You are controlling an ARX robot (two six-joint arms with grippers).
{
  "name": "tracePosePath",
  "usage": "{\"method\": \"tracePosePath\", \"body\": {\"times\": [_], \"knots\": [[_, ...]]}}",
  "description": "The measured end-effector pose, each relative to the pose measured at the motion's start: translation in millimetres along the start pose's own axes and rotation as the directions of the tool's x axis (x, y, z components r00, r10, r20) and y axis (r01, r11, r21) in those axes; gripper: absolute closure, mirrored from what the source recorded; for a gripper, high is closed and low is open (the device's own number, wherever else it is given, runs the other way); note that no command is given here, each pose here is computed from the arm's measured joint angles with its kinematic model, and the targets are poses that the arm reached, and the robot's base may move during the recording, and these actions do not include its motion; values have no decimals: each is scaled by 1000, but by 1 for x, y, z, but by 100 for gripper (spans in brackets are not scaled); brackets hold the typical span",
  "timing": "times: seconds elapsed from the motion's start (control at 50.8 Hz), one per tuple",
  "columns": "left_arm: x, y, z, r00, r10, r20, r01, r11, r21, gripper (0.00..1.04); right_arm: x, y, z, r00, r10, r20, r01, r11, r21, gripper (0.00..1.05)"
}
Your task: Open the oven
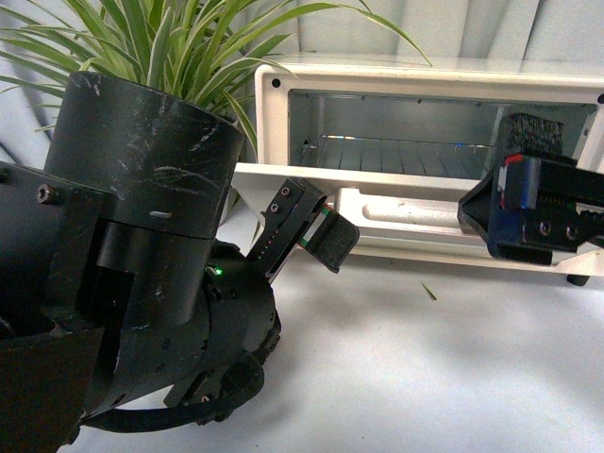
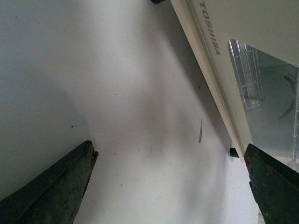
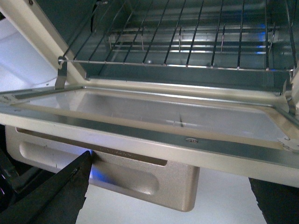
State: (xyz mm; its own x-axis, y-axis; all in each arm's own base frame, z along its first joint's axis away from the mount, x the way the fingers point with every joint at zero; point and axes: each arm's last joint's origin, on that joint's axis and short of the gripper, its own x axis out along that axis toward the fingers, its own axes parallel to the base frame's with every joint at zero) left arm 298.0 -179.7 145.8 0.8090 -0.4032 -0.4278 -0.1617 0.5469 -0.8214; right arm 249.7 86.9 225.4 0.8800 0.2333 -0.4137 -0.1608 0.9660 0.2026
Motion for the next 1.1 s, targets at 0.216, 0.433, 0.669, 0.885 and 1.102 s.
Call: {"method": "tracePosePath", "body": {"times": [0.216,0.433,0.669,0.885,1.102], "knots": [[-7,5,-1,1000,6,-8,-6,1000,20,7,-17,-2,-4,1000,5,1,-5,1000,7,9],[-13,11,0,1000,6,-5,-6,1000,23,7,-48,-1,9,996,61,70,-66,996,66,9],[-20,17,0,1000,7,1,-7,1000,27,7,-65,-12,19,991,36,128,-54,989,138,9],[-28,20,-3,1000,11,1,-11,999,34,7,-71,-21,22,990,25,142,-49,985,167,9],[-35,25,-4,1000,14,1,-14,999,34,7,-73,-27,23,989,10,150,-37,983,178,9]]}}
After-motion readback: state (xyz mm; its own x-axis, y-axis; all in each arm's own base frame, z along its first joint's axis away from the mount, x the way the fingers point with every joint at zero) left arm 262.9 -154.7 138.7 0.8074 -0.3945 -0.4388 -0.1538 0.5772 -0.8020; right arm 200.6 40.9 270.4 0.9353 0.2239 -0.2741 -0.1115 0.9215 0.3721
